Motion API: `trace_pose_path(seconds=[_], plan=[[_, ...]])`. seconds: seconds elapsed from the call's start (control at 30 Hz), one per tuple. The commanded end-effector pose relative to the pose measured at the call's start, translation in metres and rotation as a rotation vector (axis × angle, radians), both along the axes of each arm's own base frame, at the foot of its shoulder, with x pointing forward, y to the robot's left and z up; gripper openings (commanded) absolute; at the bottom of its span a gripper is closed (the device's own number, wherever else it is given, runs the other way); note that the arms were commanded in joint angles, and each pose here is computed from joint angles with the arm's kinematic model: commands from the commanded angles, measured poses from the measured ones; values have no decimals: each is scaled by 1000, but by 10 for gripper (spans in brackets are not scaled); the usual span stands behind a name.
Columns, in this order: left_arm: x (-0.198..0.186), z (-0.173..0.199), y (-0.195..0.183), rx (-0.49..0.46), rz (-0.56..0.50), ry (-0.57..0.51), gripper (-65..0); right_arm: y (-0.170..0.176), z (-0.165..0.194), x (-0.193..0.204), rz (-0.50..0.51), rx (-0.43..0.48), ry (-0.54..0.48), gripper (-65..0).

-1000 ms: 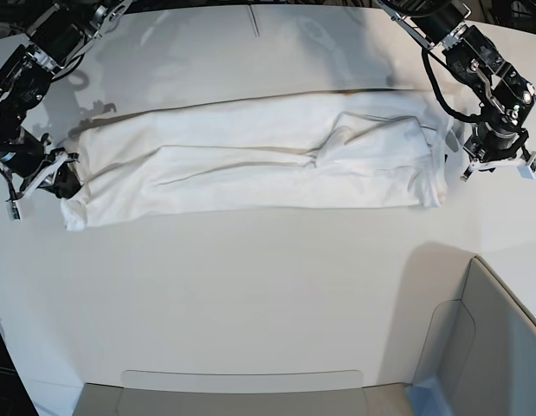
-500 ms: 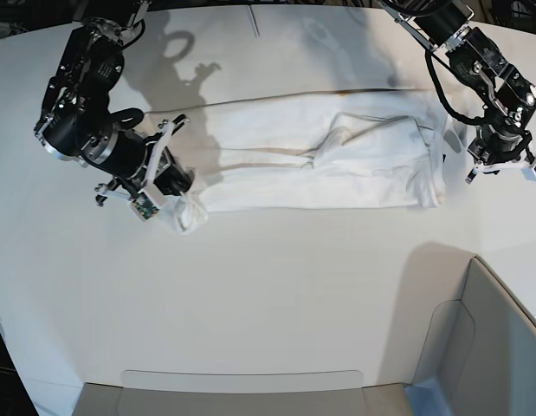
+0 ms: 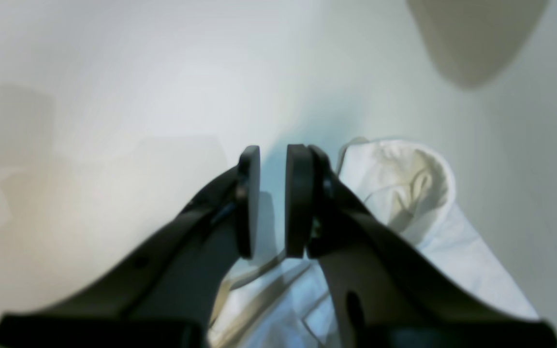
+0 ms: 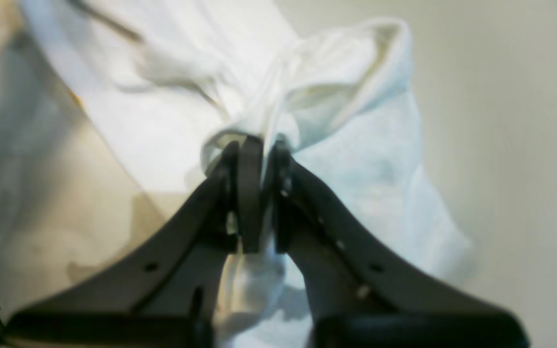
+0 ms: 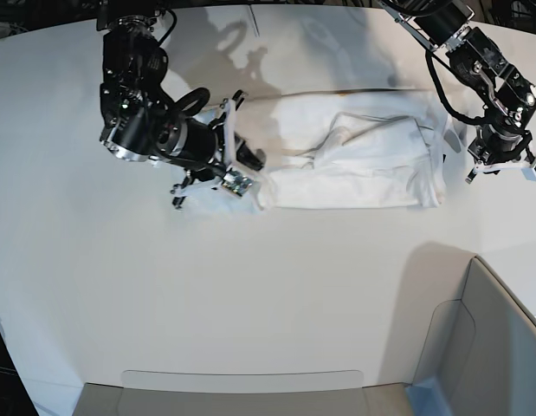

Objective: Layout the t-shirt on the table in an organized manner, then fold the t-shirt properly
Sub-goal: 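Lift the collar end with the right gripper and fold it toward the left gripper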

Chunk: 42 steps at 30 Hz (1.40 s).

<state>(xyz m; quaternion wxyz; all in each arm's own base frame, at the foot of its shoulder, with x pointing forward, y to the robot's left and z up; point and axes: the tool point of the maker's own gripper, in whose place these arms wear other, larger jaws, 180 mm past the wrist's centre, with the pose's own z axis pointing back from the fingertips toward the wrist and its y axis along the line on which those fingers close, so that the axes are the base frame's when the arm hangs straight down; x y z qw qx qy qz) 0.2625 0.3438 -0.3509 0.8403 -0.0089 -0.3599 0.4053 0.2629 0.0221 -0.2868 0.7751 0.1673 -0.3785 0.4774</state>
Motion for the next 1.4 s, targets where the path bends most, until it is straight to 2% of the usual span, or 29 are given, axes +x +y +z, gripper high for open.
trace_pose_path(seconds=[0.0,0.13,0.43,0.57,0.7,1.03,1.13,1.37], plan=[[9,16,7,34,1,-47,-551,10,10,5,22,20,-43,-650],[9,16,7,34,1,-47,-551,24,-5,0,49,15,10,-650],[8,14,6,31,1,-43,-551,42,-27,-1,68,75,91,-650],[7,13,6,30,1,-41,-551,50,-30,0,94,73,96,-650],[7,12,5,29,1,-39,-551,57,-22,3,98,131,72,-650],[7,12,5,29,1,-39,-551,61,-44,23,96,103,144,-650],[7,12,5,28,1,-38,-551,69,-47,20,134,84,150,-650],[7,12,5,28,1,-38,-551,95,-37,-1,252,67,108,-390]])
